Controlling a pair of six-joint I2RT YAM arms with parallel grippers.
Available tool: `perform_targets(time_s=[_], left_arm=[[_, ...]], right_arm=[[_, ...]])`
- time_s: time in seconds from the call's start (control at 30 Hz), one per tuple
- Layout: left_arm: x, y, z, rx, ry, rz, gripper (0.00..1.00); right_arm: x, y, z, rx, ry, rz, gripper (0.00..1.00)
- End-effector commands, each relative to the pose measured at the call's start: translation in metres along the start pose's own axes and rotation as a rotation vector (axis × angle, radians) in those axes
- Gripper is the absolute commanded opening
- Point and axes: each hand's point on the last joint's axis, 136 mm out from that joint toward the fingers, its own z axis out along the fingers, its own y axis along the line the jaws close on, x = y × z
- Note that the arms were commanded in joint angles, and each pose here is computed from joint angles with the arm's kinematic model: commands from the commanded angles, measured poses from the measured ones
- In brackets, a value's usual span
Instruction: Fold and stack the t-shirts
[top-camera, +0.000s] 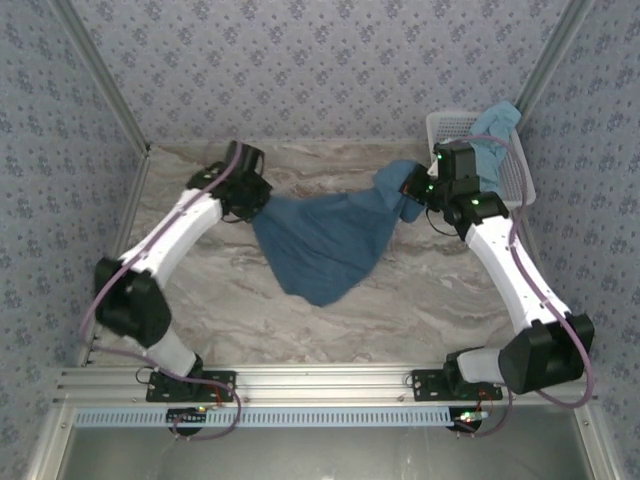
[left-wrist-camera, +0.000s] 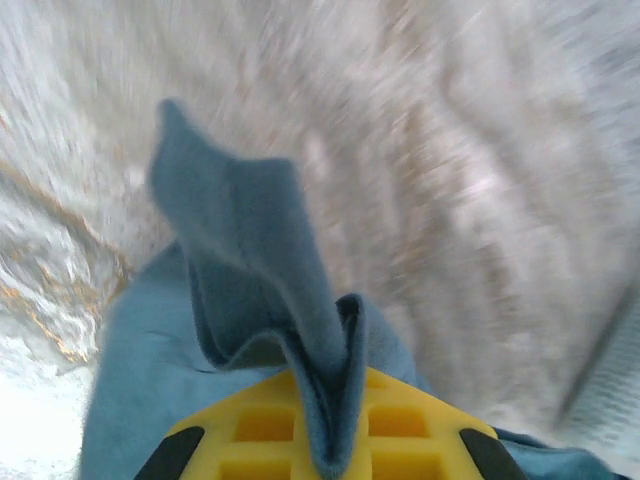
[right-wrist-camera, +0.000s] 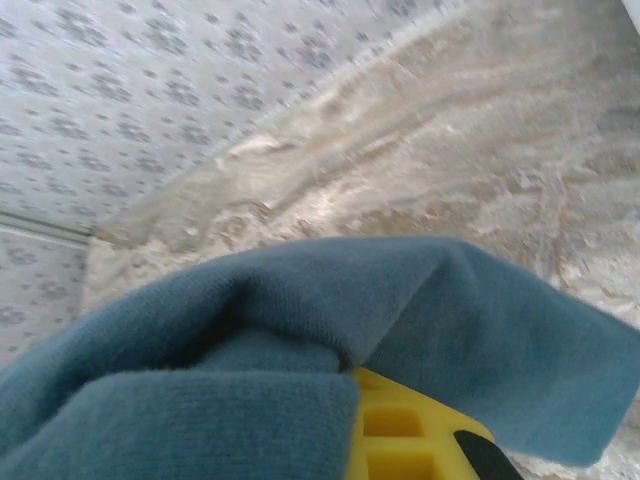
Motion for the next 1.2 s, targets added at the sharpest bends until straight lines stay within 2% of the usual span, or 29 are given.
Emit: perform_targets(time_s=[0.0, 0.13, 0.23, 0.4, 0.5, 0.6, 0.7, 0.77, 0.9, 1.1, 1.17], left_arm=[[-0.032, 0.011, -0.069, -0.02, -0.157, 0.114, 0.0], [-0.05, 0.007, -0.137, 0.096, -0.291, 0.138, 0.0], [-0.06, 0.004, -0.194, 0.237, -0.41, 0.145, 0.0], [-0.074, 0.005, -0.279, 0.424, -0.588, 0.155, 0.0], [-0.083, -0.008, -0.312, 0.498, -0.653, 0.17, 0.0], [-0.094, -0.03, -0.318, 0.504, -0.68, 0.183, 0.0], [-0.109, -0.059, -0.299, 0.456, -0.688, 0.203, 0.0], [-0.124, -0.08, -0.27, 0.402, -0.673, 0.222, 0.0], [-0.158, -0.121, -0.169, 0.293, -0.592, 0.253, 0.0], [-0.193, -0.168, -0.017, 0.235, -0.455, 0.323, 0.01], [-0.188, -0.171, 0.018, 0.277, -0.392, 0.322, 0.4]], right_arm=[[-0.032, 0.044, -0.042, -0.142, -0.125, -0.036, 0.0], [-0.026, 0.071, -0.079, -0.258, -0.154, -0.062, 0.0], [-0.011, 0.09, -0.114, -0.355, -0.182, -0.108, 0.0], [0.015, 0.09, -0.171, -0.449, -0.235, -0.103, 0.0], [0.016, 0.087, -0.19, -0.472, -0.276, -0.065, 0.0], [0.011, 0.089, -0.19, -0.466, -0.281, -0.032, 0.0], [0.005, 0.083, -0.168, -0.374, -0.25, 0.004, 0.0], [0.002, 0.08, -0.146, -0.312, -0.21, 0.042, 0.0], [0.014, 0.038, -0.069, -0.048, -0.05, 0.181, 0.0], [0.045, -0.032, 0.037, 0.221, 0.177, 0.42, 0.0], [0.053, -0.047, 0.064, 0.251, 0.237, 0.466, 0.21]])
